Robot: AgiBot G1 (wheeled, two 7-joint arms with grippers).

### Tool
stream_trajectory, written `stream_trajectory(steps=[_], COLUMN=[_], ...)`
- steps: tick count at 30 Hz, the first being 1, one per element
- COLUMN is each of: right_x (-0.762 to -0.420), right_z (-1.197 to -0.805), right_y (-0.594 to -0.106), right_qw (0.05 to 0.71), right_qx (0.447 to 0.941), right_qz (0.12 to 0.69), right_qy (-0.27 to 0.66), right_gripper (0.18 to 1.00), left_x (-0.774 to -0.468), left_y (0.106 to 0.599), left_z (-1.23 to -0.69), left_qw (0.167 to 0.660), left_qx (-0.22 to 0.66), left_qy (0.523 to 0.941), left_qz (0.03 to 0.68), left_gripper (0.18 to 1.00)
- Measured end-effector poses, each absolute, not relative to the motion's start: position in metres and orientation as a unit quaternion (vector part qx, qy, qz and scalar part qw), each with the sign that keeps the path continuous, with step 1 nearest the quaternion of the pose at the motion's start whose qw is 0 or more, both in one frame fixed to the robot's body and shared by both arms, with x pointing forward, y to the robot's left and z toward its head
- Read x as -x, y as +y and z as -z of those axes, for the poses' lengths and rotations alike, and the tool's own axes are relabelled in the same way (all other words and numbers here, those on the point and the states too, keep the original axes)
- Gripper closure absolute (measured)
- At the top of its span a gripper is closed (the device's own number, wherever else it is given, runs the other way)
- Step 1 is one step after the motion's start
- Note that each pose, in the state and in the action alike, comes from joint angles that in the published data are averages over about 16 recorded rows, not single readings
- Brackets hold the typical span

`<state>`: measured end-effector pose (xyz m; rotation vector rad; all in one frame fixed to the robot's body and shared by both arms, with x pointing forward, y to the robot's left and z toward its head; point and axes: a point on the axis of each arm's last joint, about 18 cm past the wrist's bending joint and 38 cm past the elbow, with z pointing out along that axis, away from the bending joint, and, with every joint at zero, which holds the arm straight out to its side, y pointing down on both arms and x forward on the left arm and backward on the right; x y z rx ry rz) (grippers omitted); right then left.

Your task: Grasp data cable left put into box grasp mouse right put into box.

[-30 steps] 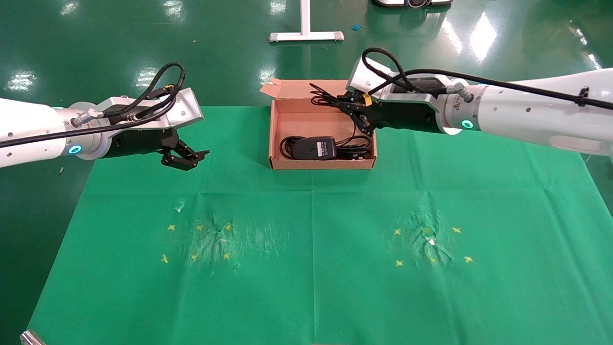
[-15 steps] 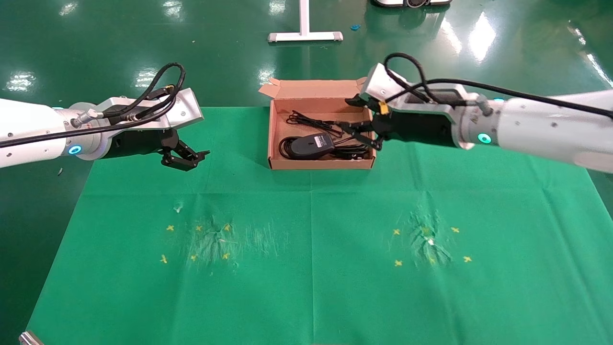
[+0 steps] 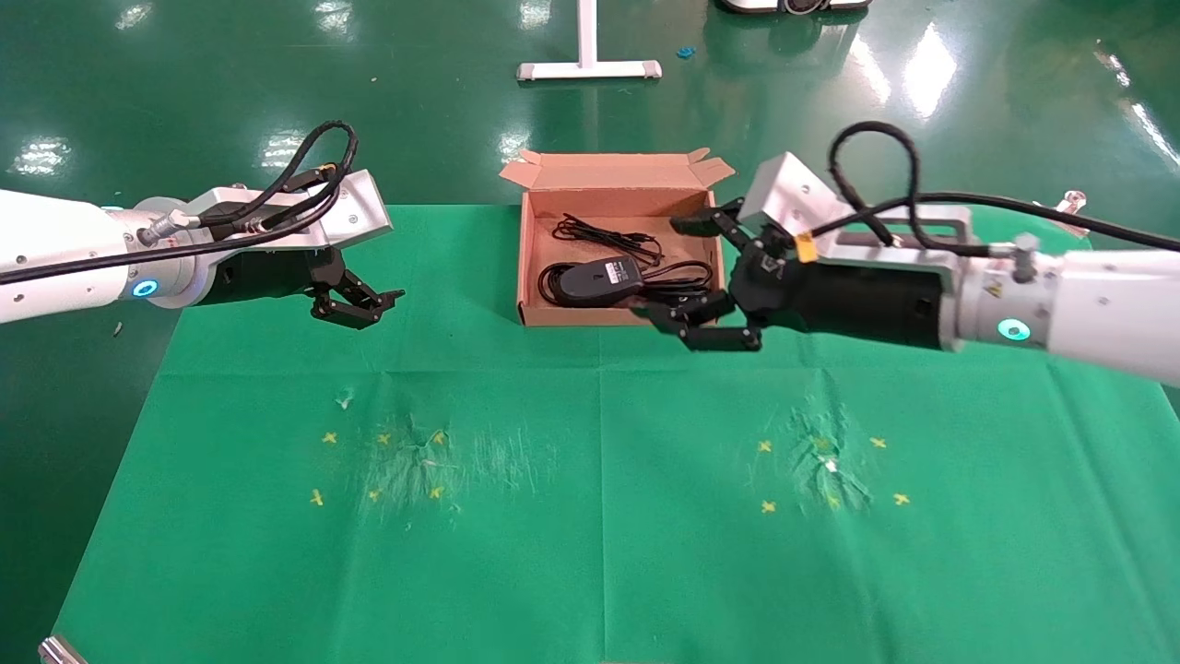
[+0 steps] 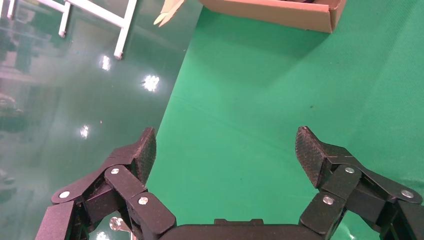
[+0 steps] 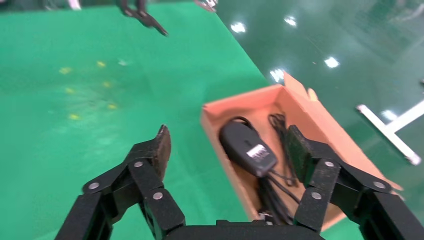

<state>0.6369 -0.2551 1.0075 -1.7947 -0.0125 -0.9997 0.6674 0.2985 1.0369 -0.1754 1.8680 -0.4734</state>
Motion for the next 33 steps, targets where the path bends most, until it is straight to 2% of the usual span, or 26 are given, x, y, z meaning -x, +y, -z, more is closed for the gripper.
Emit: stream_trajectory(steps=[9,15,24,33], right_x=[-0.602,-0.577,-0.537,-0.497], right_z=[-0.999,-0.995,-0.992,-0.992], right_y=[-0.268,-0.276,-0.288,-0.297], right_qw=[0.562,0.588,0.622,0.648], right_qx=[0.738,0.731,0.72,0.71], right_qz=[0.372,0.344,0.302,0.264], right_qy=[-0.018,-0.031,-0.056,-0.085], right_gripper=[0.29,0.224,0.184,0.178], left_x=[-0.667,-0.667,-0.662,-0.646], left_y=[0.298,0.298,0.298,0.294], left_z=[-1.037,-1.037,-1.024,-0.998], left_qw=[0.567,0.567,0.539,0.475], left_qx=[0.075,0.075,0.081,0.086], left_qy=[0.795,0.795,0.807,0.826], left_qz=[0.201,0.202,0.228,0.292], left_gripper=[0.184,0.184,0.184,0.184])
